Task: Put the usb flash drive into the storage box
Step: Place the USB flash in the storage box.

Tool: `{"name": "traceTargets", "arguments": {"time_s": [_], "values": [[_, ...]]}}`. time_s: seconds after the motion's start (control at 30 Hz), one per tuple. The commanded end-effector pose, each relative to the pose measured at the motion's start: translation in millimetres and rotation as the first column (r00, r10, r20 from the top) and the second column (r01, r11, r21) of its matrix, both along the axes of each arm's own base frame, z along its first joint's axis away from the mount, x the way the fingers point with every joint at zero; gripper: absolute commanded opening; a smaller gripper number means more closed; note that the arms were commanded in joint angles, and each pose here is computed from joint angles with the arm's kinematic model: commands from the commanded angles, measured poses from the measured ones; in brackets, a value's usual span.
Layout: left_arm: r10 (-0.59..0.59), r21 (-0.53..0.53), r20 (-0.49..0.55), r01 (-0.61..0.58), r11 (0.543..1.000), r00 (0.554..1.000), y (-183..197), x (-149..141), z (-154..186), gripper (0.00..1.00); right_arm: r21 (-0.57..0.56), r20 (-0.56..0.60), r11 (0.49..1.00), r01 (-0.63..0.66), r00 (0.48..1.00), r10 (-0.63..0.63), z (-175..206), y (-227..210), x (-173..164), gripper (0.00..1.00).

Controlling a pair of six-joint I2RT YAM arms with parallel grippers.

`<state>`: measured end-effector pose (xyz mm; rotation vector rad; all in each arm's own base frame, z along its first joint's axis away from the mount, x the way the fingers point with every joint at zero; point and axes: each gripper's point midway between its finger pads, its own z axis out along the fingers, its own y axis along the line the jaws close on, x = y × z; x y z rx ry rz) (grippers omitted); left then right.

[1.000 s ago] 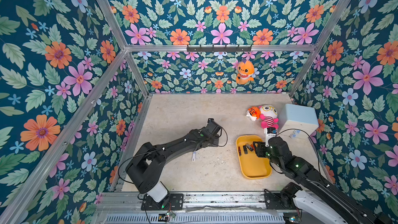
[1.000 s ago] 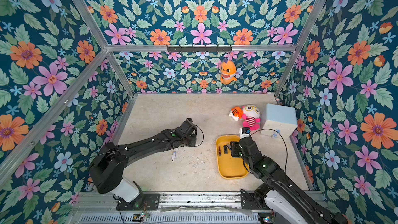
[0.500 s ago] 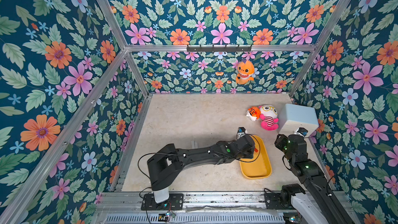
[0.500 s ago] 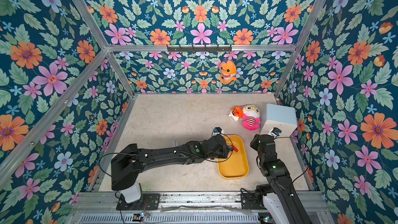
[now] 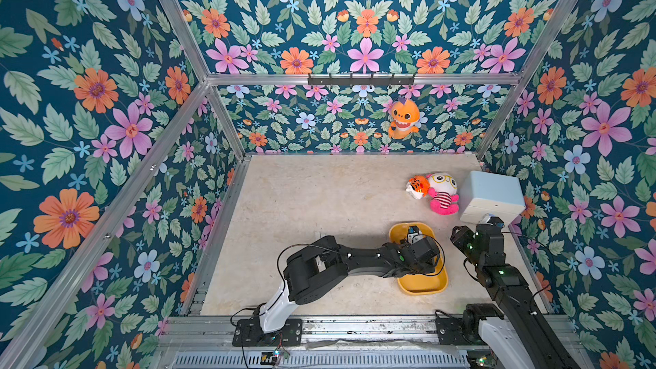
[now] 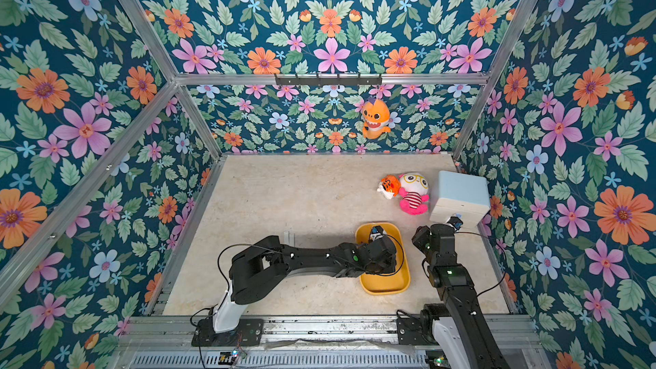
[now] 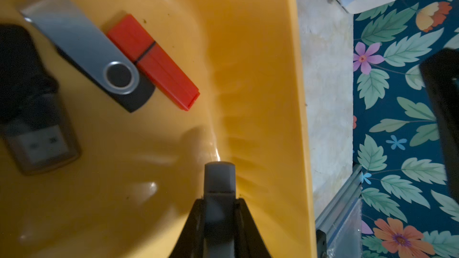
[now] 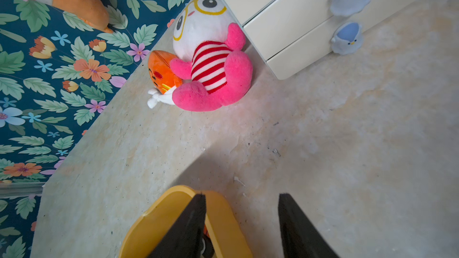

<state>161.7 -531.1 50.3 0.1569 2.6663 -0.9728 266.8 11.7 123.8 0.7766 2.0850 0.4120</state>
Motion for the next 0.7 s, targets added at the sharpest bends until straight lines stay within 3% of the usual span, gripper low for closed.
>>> {"name": "traceTargets", "arguments": {"time_s": [0.0,0.27,0.5,0.67], "values": [[-0.001,-0.03,-0.026,0.0,1.0,1.0,-8,-5,1,0.17,0.016,0.025,1.0,-0.01,1.0,0.01,5,3,3,0.53],[-0.009,-0.026,0.005,0.009,1.0,1.0,-9,-3,14,0.46,0.022,0.028,0.999,-0.024,0.999,0.023,4,6,4,0.53],[-0.015,-0.01,0.088,0.016,1.0,0.996,8,2,52,0.5,0.038,0.045,0.997,-0.063,0.997,0.061,8,13,7,0.53],[0.045,0.029,0.223,-0.053,0.998,0.974,77,22,109,0.5,0.074,0.088,0.987,-0.144,0.987,0.137,19,28,15,0.54]]}}
